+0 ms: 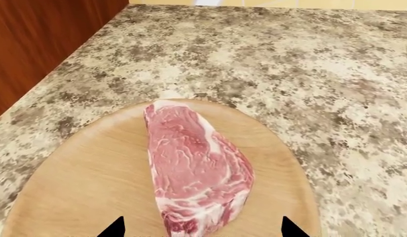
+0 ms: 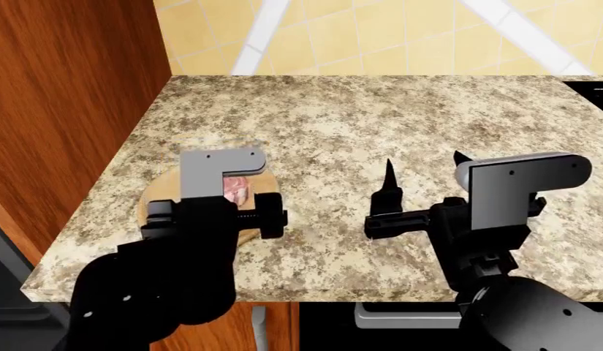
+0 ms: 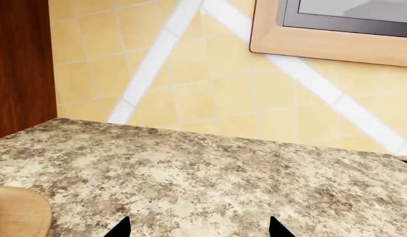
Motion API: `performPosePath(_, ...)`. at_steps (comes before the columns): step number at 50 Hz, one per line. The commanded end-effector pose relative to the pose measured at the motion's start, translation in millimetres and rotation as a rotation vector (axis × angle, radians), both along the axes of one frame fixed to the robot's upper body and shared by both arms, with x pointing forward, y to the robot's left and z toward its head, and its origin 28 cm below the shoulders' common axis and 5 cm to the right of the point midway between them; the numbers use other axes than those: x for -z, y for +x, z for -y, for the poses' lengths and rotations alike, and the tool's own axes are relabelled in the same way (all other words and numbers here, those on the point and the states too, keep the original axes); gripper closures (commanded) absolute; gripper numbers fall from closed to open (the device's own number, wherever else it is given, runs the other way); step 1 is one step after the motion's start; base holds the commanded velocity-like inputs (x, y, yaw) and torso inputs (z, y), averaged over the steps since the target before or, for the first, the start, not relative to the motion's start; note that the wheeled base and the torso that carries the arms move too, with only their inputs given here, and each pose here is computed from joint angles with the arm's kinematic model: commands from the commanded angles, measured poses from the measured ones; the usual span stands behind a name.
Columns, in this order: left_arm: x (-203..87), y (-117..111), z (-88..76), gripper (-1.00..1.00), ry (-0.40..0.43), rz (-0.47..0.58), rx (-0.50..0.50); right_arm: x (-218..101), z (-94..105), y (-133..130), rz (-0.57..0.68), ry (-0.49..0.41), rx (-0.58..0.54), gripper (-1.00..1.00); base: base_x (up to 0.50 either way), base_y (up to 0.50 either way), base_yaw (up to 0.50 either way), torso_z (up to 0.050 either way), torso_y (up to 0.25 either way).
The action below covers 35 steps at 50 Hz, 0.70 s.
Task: Place the steak on the rack of the oven.
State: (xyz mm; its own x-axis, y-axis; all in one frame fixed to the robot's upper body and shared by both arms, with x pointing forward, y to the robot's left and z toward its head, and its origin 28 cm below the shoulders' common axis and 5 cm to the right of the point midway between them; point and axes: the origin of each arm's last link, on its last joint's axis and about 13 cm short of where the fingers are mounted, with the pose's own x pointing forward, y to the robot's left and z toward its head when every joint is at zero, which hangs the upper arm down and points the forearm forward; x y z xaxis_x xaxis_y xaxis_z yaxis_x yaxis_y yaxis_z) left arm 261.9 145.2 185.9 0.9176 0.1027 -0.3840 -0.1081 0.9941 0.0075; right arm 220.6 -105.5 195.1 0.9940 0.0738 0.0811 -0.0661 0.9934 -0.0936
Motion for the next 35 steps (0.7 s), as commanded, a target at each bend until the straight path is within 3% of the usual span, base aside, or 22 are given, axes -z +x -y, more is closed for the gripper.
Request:
performPosePath(1, 3, 2, -1.0, -1.00, -0.004, -0.014, 0.002, 0, -0.1, 0, 0.001, -0.002, -0.001, -1.00, 0.00, 0.00, 0.00, 0.000, 0.000)
performPosePath(35, 11, 18, -2.0, -1.00, -0.002, -0.028, -0.010, 4, 1.6, 4, -0.012, -0.002, 0.005, -1.00, 0.00, 0.00, 0.00, 0.000, 0.000)
